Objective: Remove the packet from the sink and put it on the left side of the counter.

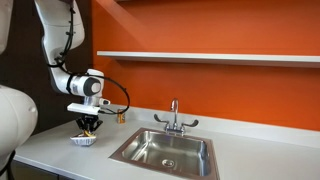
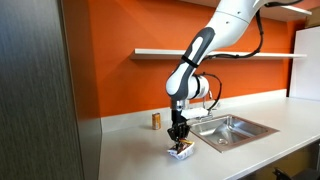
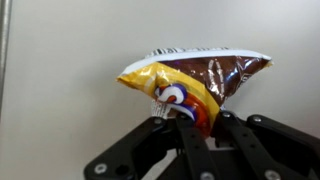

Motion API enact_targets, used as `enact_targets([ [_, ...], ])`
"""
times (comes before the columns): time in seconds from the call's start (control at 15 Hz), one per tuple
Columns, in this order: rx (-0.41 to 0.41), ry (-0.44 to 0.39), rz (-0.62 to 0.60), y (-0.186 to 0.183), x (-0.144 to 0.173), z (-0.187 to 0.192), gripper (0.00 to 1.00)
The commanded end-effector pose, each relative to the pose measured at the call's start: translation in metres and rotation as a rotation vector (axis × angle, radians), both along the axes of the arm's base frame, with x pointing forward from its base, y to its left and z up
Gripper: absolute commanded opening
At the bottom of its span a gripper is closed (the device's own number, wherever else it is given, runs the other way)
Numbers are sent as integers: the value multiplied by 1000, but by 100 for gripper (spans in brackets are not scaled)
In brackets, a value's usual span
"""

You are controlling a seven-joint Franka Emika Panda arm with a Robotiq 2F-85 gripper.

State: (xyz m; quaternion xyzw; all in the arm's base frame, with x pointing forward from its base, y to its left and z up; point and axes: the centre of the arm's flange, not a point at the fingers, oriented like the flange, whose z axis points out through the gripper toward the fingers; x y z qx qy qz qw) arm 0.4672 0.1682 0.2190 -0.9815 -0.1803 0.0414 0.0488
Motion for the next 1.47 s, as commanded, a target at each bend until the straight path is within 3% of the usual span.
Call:
enact_targets([
  [0.0,14,-5,16,2,12,-4,49],
  [0.33,12,-5,9,3,13,2,88],
  [0.47,11,-14,11,6,13,13,100],
  [1.0,16,-98,-18,5,6,77,100],
  [1.4,-5,-145,-97,-15,-19,131,100],
])
